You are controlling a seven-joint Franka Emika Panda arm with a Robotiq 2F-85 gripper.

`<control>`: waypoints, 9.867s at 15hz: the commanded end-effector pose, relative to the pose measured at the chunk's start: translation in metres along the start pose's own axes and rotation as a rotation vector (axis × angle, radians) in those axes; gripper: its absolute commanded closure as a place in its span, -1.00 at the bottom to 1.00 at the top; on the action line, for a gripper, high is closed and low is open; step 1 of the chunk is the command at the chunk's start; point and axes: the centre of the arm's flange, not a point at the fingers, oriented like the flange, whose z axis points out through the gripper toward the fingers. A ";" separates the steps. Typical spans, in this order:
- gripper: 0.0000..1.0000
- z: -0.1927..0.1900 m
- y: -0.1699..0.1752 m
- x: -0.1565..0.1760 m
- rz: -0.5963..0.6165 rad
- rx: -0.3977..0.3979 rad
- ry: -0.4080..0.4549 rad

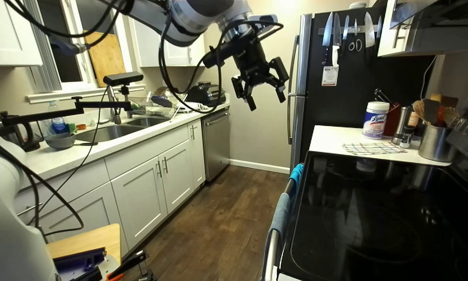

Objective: Put the light blue towel on the stove

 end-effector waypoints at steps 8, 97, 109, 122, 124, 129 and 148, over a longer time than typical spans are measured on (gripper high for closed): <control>-1.00 0.103 -0.050 0.043 -0.218 -0.107 0.006; -1.00 0.362 -0.093 0.046 -0.330 0.276 -0.199; -1.00 0.377 -0.119 0.060 -0.322 0.238 -0.247; -1.00 0.382 -0.128 0.067 -0.351 0.163 -0.265; -1.00 0.382 -0.128 0.067 -0.354 0.163 -0.265; -1.00 0.389 -0.128 0.067 -0.354 0.177 -0.262; 0.90 0.388 -0.114 0.068 -0.326 0.156 -0.215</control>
